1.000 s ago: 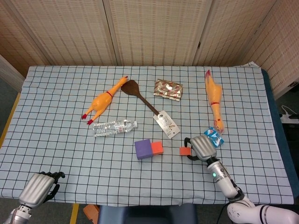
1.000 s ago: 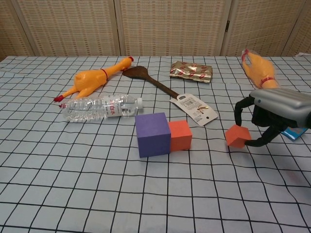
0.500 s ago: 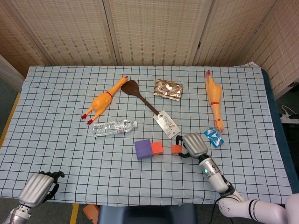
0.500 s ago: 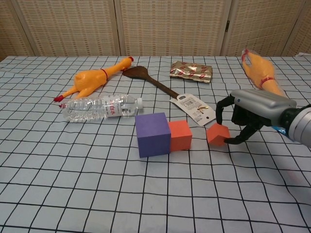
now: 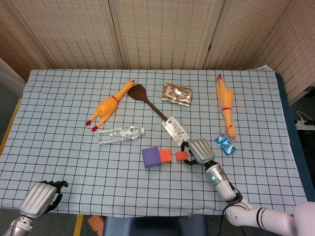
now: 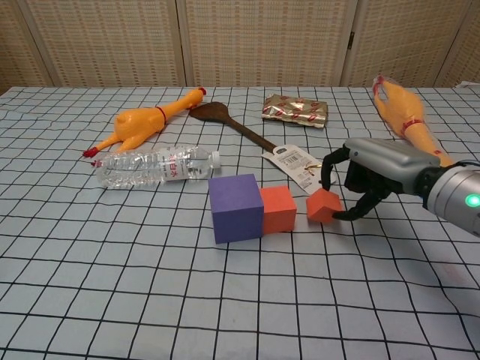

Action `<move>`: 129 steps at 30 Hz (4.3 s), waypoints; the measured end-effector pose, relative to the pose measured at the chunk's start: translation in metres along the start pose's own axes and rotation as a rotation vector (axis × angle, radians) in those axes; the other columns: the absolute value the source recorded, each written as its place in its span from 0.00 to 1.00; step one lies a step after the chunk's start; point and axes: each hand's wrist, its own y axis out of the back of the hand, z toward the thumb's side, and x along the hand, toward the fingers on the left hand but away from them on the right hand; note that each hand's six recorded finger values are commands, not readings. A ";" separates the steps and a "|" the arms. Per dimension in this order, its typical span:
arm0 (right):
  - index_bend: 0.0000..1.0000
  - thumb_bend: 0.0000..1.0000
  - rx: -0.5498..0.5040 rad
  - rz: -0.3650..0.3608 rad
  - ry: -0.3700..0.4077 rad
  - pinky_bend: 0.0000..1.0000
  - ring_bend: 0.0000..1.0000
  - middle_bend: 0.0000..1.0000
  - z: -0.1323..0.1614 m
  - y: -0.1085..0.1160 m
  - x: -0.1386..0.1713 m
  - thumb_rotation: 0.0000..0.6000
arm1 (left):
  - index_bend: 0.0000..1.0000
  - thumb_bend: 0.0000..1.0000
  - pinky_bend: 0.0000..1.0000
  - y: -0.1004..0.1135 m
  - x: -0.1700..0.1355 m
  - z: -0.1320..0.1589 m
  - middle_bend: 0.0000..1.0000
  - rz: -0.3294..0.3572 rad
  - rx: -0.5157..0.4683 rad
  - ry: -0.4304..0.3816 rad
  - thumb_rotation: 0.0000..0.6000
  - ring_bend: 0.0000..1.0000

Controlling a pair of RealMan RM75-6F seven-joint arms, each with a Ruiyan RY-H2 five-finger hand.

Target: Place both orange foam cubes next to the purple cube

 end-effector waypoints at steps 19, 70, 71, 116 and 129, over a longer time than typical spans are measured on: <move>0.55 0.10 -0.006 0.002 0.009 0.93 0.88 1.00 0.000 -0.009 -0.004 1.00 | 0.40 0.50 0.60 0.001 -0.001 0.000 0.53 0.002 -0.002 -0.001 1.00 0.58; 0.44 0.42 -0.030 0.037 -0.068 0.93 0.88 1.00 -0.019 -0.002 0.007 1.00 | 0.40 0.50 0.60 -0.001 0.000 0.000 0.53 -0.005 0.003 -0.001 1.00 0.58; 0.44 0.44 -0.034 0.045 -0.074 0.93 0.88 1.00 -0.019 -0.003 0.007 1.00 | 0.40 0.50 0.60 -0.001 0.001 0.000 0.53 -0.005 0.003 -0.002 1.00 0.58; 0.45 0.52 -0.177 0.124 -0.027 0.94 0.89 1.00 -0.012 -0.025 -0.010 1.00 | 0.40 0.50 0.60 0.000 0.000 0.000 0.53 0.001 -0.002 -0.002 1.00 0.58; 0.45 0.52 -0.193 0.128 -0.009 0.94 0.89 1.00 -0.008 -0.028 -0.009 1.00 | 0.40 0.50 0.60 0.000 0.000 0.000 0.53 0.002 -0.001 -0.002 1.00 0.58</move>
